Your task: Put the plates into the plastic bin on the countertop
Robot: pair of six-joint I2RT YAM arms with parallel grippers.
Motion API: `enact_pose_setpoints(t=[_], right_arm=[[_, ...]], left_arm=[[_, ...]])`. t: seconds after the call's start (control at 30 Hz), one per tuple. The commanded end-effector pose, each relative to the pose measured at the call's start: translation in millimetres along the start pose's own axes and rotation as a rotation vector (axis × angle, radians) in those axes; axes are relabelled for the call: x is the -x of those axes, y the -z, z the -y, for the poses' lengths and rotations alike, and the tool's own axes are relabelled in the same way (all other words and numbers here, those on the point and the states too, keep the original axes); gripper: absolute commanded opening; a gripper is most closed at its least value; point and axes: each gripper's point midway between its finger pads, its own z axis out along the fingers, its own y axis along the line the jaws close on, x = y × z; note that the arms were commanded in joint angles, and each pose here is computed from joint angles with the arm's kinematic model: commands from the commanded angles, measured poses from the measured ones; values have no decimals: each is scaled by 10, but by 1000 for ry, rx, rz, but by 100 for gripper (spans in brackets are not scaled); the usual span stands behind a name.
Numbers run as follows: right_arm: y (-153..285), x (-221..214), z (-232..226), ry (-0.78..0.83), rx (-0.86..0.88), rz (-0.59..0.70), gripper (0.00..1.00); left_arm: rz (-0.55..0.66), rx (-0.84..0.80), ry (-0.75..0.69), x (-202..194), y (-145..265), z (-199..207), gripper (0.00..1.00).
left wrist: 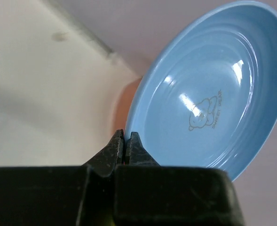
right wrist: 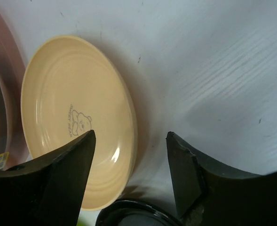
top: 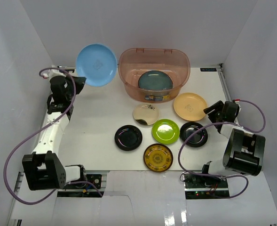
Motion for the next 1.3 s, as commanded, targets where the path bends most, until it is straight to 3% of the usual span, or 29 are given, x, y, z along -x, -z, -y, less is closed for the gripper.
enact_pose_setpoints(t=[0.0,0.2,0.33,0.47,0.57,0.67,0.73,0.9,0.97,1.03,1.1,1.23,1.27], right_arm=[[-123,62,-151,-33,85,16,66],[-279,-54,-132,-53,100,-34,59],[-349,-140,-136,-82,115,-72,44],[-348,-126,-191,-110,139,-68,16],[-276,-9,-262,-112,147,-34,8],[-138,169,-317,-113,150,34,8],[12,352,-397,-112,165,94,8],[479,940,-721,-94,241,270,8],[741,1150,-910,-66,287,341,8],[967,1319,-1076,-38,330,397,8],[1134,1439,-1322,0,405,408,8],[1077,1414,-1804,114,481,333,8],[1166,1409,-2142,162,541,323,8]], left_arm=[[-52,-219,-123,-246,141,973,0],[-198,-236,-236,-902,-229,1530,0],[-234,-214,-307,-1285,-552,1730,0],[-296,-206,-387,-1653,-878,1904,0],[-339,-188,-429,-1905,-1119,1946,0],[-376,-174,-469,-2110,-1283,1929,0],[-394,-170,-480,-2231,-1373,1897,6],[-429,-162,-476,-2356,-1399,1815,36],[-429,-177,-473,-2350,-1389,1856,42],[-435,-203,-467,-2338,-1360,1928,55],[-465,-268,-453,-2357,-1273,2066,66],[-428,-374,-423,-2072,-1018,2452,72],[-393,-417,-419,-1891,-854,2621,72]])
